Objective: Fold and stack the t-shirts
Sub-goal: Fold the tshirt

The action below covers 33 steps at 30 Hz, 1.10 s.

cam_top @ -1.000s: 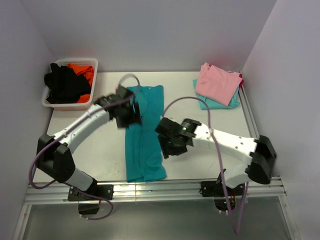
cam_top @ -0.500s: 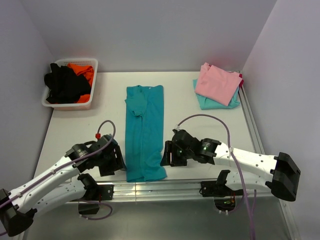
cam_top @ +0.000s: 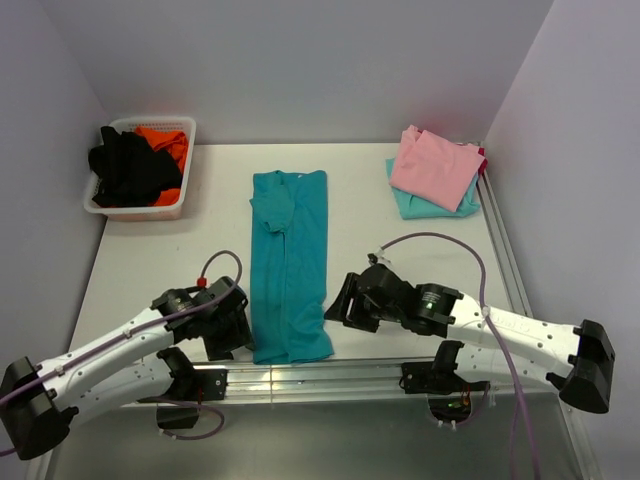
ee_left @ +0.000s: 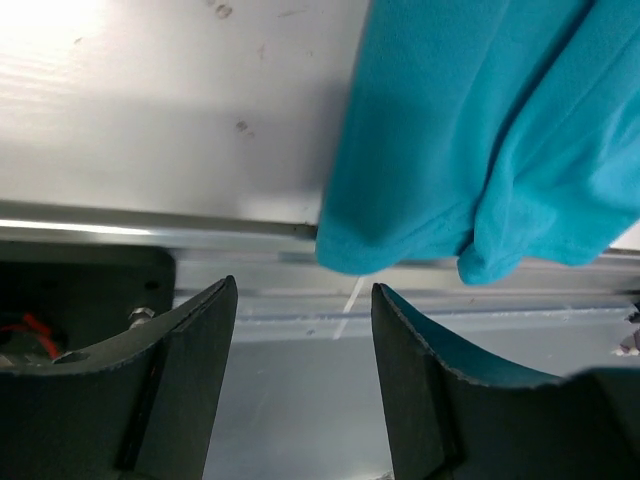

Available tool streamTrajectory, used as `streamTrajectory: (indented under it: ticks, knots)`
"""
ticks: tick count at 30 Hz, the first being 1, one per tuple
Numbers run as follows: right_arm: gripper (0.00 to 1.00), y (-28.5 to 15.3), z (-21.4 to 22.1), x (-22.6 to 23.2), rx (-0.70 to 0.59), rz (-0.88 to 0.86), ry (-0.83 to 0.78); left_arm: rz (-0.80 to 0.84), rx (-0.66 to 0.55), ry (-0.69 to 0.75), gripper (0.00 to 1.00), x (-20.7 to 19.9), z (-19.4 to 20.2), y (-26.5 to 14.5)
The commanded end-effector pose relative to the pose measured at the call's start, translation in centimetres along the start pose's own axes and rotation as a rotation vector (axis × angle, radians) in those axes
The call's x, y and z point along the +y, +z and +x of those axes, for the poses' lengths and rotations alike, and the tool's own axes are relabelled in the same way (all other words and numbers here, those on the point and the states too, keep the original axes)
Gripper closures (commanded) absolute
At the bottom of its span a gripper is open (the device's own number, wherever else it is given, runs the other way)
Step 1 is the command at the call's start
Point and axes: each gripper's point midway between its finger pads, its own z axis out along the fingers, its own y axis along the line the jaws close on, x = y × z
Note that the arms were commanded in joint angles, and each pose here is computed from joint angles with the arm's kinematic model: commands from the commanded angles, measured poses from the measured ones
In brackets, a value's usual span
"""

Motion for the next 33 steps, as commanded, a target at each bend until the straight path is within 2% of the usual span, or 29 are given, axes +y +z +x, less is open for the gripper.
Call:
streamTrajectory:
  ticks: [1, 9, 12, 16, 17, 23, 33]
  knots:
    - [0.37, -1.1, -1.2, -0.7, -0.083, 0.026, 0.064, 0.052, -0.001, -0.030, 0.38, -1.7, 0.0, 1.1]
    - [0.36, -2.1, -1.3, -1.3, -0.093, 0.025, 0.007, -0.030, 0.013, -0.032, 0.42, -1.3, 1.4, 4.7]
    - [0.36, -1.3, -0.7, -1.6, -0.057, 0.043, -0.036, -0.057, 0.022, -0.047, 0.52, -1.4, 1.9, 5.1]
    - [0.36, 1.0, 1.5, -2.9, 0.046, 0.071, -0.060, -0.072, -0.036, -0.086, 0.77, -1.7, 0.8, 5.2]
    - [0.37, 1.6, 2.5, -3.6, 0.089, 0.076, -0.057, -0.081, -0.033, -0.097, 0.80, -1.6, 0.9, 5.2]
    - [0.37, 3.1, 3.9, -3.4, 0.161, 0.044, -0.067, -0.089, -0.019, -0.130, 0.85, -1.5, 1.2, 5.7]
    - [0.38, 4.3, 7.4, -2.2, 0.255, 0.024, -0.098, -0.110, -0.044, -0.074, 0.90, -3.9, 0.1, 5.6]
